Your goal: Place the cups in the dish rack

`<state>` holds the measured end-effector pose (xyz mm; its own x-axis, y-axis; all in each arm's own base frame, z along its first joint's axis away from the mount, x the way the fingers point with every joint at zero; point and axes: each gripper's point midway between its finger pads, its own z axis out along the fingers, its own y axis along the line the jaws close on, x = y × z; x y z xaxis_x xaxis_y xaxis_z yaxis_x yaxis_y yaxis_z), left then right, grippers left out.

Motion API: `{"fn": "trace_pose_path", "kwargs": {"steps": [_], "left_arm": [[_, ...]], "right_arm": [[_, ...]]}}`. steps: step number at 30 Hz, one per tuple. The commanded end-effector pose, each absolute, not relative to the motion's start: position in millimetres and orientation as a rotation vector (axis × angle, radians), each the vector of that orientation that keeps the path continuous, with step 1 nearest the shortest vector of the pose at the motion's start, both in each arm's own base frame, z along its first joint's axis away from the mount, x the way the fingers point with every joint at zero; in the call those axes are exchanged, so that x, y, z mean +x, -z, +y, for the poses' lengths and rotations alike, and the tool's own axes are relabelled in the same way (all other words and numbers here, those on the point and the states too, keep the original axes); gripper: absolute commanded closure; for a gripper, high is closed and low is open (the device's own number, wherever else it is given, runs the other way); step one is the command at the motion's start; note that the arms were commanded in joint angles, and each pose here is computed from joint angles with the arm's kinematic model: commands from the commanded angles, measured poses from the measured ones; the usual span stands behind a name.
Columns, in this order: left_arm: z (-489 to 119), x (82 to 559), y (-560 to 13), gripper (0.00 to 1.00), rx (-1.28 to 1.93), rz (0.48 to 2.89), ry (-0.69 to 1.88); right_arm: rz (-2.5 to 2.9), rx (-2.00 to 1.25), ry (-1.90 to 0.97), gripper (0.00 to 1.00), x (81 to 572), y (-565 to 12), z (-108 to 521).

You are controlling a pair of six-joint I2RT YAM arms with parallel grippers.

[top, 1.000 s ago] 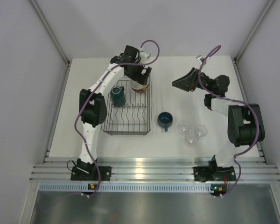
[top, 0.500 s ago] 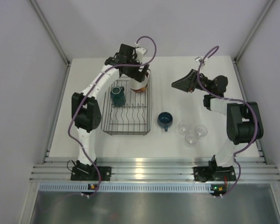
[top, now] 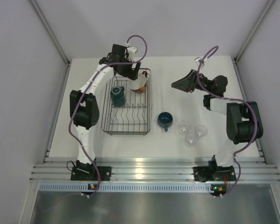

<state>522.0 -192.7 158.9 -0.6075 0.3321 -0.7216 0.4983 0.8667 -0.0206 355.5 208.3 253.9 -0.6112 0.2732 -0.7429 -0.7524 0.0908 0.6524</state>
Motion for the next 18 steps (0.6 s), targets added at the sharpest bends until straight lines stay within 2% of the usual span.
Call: {"fn": "trace_pose_path", "kwargs": {"steps": [1,18], "left_arm": [[-201.5,525.9,-154.9,0.01,0.604,2.259,0.343],[-217.7,519.4,-106.9,0.02,0.603,2.349,0.481]], "right_arm": [[1.460,-0.611,-1.578,0.61,344.6,-271.7,211.7],[1.472,-0.606,-1.571,0.61,342.7,-268.0,211.3]]}}
